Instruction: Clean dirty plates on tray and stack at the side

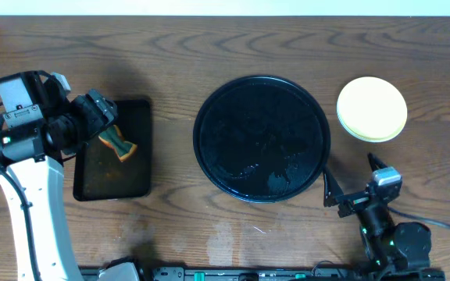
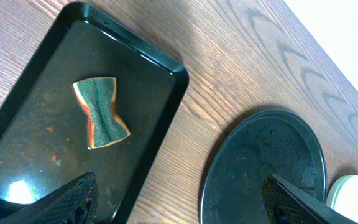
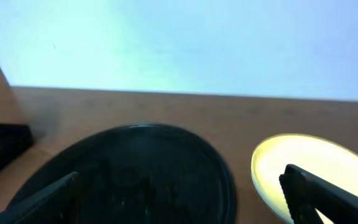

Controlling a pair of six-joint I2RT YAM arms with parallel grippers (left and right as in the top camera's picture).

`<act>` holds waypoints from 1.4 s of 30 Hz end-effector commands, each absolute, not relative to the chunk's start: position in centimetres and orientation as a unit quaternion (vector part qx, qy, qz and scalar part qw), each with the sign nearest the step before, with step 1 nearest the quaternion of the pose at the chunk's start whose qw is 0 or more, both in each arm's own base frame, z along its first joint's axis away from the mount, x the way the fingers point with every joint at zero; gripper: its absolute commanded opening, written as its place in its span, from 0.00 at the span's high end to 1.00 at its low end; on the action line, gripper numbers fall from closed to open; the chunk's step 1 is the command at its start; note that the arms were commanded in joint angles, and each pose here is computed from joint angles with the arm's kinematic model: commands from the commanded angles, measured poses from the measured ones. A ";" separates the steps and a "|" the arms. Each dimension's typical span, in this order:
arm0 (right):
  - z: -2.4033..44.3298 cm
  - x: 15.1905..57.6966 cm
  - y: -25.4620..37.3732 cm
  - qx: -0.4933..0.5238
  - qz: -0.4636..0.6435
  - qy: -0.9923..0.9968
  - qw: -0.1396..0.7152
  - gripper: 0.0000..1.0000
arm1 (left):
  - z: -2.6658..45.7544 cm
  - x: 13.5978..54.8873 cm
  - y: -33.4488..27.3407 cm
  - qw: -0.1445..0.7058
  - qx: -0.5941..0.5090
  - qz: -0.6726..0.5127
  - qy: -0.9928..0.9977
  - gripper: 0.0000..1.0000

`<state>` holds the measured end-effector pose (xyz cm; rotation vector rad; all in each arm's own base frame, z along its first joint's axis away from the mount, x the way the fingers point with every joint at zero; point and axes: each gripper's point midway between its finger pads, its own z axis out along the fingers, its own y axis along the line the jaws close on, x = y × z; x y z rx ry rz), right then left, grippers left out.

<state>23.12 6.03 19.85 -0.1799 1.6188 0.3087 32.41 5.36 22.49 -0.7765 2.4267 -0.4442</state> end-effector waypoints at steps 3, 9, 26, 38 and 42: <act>19.0 23.7 5.8 -0.092 0.116 0.693 0.706 0.01 | 23.0 32.6 5.3 0.279 -0.283 -0.166 0.902 0.15; 18.7 24.0 5.3 -0.104 0.087 0.682 0.719 0.01 | 23.0 32.6 5.3 0.279 -0.283 -0.166 0.902 0.15; 15.6 24.6 1.4 -0.082 -0.037 0.729 0.678 0.01 | 23.0 32.6 5.3 0.279 -0.283 -0.166 0.902 0.15; 15.6 24.6 1.0 -0.029 0.003 0.734 0.679 0.01 | 23.0 32.6 5.3 0.279 -0.283 -0.166 0.902 0.15; 15.6 24.6 1.1 -0.014 0.018 0.733 0.680 0.01 | 23.0 32.6 5.3 0.279 -0.283 -0.166 0.903 0.15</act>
